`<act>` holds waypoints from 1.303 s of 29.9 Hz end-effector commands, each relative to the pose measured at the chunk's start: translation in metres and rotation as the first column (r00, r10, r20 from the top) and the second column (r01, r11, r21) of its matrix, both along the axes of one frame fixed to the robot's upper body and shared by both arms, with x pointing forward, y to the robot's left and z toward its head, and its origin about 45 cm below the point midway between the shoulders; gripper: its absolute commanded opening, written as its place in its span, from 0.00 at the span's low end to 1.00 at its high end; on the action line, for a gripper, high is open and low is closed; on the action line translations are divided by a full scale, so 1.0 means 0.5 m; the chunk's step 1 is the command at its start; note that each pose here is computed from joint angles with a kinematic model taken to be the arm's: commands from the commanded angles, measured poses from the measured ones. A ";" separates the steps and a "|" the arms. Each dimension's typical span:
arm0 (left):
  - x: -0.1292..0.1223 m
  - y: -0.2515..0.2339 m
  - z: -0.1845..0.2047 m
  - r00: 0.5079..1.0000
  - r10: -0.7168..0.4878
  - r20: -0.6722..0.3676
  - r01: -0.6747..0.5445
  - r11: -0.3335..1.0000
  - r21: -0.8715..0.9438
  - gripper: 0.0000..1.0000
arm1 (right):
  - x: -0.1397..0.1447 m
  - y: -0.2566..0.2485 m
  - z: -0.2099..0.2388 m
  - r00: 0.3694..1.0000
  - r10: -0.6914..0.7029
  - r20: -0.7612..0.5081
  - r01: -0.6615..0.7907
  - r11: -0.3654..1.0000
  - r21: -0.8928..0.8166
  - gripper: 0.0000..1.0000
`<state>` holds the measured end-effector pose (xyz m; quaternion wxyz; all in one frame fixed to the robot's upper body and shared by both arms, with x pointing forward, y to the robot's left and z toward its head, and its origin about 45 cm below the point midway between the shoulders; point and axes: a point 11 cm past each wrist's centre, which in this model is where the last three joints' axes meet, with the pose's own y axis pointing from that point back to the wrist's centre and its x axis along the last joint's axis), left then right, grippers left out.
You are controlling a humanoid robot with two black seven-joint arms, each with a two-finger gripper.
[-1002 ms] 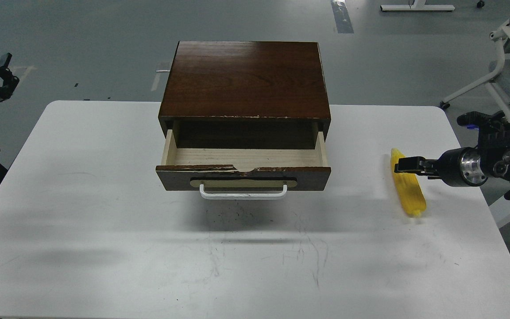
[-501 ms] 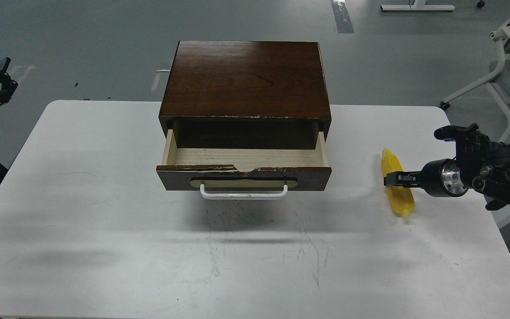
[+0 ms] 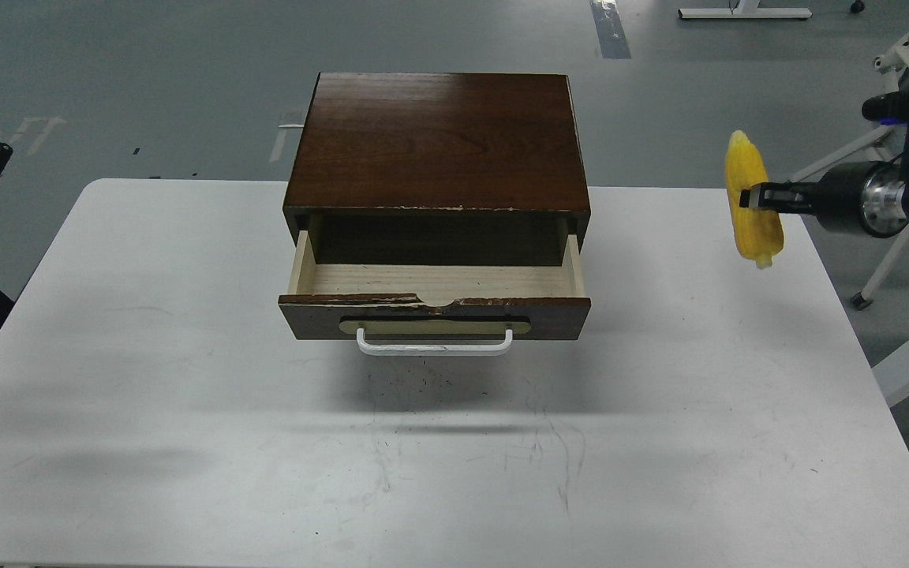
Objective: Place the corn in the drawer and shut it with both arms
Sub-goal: 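Lift the corn with the right gripper and carry it over the open drawer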
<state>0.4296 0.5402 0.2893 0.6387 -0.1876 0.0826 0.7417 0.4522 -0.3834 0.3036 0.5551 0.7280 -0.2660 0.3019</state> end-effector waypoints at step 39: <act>-0.002 0.016 0.026 1.000 0.012 0.018 -0.012 1.000 0.016 0.98 | -0.162 0.637 0.000 0.152 0.975 -0.161 -0.785 0.020 -0.619 0.18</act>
